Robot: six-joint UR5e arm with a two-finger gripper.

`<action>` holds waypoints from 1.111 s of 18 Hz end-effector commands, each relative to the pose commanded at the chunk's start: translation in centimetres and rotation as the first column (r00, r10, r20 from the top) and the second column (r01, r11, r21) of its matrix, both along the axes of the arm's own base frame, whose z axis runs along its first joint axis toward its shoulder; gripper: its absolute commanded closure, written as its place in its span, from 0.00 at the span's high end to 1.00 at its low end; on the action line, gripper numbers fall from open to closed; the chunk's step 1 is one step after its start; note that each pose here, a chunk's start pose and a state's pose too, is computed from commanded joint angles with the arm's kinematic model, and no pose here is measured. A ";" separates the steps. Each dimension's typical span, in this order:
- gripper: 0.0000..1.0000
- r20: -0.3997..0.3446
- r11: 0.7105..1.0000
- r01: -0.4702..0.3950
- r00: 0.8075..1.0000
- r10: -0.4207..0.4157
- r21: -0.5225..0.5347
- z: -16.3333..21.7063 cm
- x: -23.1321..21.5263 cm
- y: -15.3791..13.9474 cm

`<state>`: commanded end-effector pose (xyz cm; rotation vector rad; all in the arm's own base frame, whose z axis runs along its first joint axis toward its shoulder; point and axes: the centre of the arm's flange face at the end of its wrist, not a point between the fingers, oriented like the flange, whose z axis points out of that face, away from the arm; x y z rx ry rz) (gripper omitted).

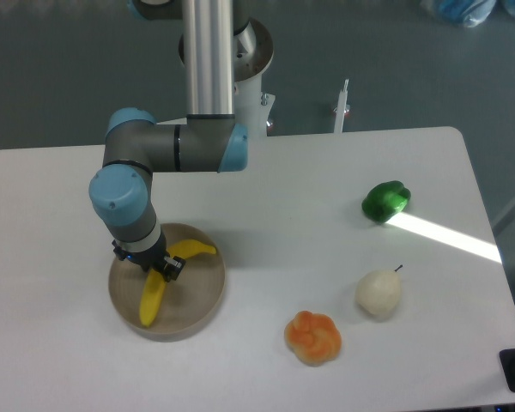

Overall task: Pick up the banana from the plate
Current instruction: 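Lift the held banana off the plate and carry it toward the pear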

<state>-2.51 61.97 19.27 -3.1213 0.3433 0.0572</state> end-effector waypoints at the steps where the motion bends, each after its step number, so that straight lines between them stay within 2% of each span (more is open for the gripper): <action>1: 0.33 0.000 1.000 0.000 1.000 0.000 0.000 0.0 0.0 0.0; 5: 0.32 -0.002 1.000 0.002 1.000 -0.002 0.006 0.3 0.0 0.0; 10: 0.32 -0.014 0.999 0.022 1.000 -0.021 0.040 2.5 -0.6 0.2; 12: 0.33 -0.028 0.997 0.034 0.999 -0.032 0.070 5.0 -2.7 -0.3; 16: 0.32 -0.061 0.992 0.006 0.998 0.001 0.122 9.4 -8.2 -1.2; 20: 0.33 -0.081 0.993 0.044 0.996 -0.035 0.113 10.2 -13.7 -2.9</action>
